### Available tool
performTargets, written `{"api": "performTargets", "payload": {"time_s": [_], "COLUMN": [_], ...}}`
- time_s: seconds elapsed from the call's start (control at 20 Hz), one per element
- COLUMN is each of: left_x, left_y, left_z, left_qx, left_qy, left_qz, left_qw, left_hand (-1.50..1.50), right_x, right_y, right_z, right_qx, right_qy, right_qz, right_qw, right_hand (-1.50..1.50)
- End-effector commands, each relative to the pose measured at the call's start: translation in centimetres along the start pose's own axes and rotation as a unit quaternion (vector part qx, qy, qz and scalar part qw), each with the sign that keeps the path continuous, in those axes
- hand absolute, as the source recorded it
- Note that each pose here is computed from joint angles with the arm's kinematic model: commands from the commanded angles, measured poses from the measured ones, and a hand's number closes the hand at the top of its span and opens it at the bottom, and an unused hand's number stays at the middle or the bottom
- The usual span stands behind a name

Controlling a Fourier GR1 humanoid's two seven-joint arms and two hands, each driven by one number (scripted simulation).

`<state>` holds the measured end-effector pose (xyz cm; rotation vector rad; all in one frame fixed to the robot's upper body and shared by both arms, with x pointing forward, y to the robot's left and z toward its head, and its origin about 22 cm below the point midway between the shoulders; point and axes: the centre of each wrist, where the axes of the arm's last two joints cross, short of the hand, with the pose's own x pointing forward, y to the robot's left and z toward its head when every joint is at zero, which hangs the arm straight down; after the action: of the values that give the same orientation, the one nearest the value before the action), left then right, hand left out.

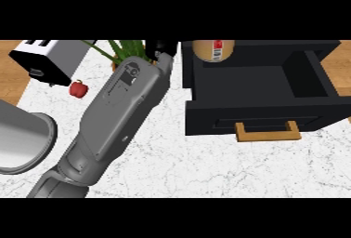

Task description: Pick up the can, place it into the drawer and close the drawer

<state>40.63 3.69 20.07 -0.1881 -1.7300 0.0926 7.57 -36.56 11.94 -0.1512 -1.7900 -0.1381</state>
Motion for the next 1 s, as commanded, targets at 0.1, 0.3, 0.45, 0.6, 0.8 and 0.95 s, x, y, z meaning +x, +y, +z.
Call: {"api": "performTargets", "payload": {"time_s": [0.1,0.3,0.45,0.6,0.8,0.95], "left_x": [0.9,1.2,0.4,0.5,0.0,0.4], "left_y": [-2.9,-3.9,-4.4,-5.2,-5.2,-5.2], "left_z": [-1.1,-1.6,-1.3,-1.2,-1.6,-2.2], "left_qx": [0.001,-0.003,0.004,0.0,0.007,0.011], "left_qy": [0.01,0.006,0.019,0.013,0.021,0.031], "left_qz": [-0.019,-0.013,-0.021,-0.021,-0.042,-0.041], "left_qw": [0.9998,0.9999,0.9996,0.9997,0.9989,0.9986], "left_hand": [1.5,1.5,1.5,1.5,1.5,1.5], "right_x": [0.9,0.1,-1.2,0.2,-0.1,0.1], "right_y": [-0.2,0.5,0.8,0.7,0.9,0.9], "right_z": [0.4,-0.6,-0.4,-1.6,0.3,-0.3], "right_qx": [0.011,0.002,0.014,0.004,0.013,0.011], "right_qy": [-0.002,-0.005,-0.003,-0.008,-0.007,-0.015], "right_qz": [0.002,-0.01,0.002,0.005,-0.009,0.001], "right_qw": [1.0,1.0,1.0,1.0,1.0,1.0], "right_hand": [-1.5,-1.5,-1.5,-1.5,-1.5,-1.5]}}
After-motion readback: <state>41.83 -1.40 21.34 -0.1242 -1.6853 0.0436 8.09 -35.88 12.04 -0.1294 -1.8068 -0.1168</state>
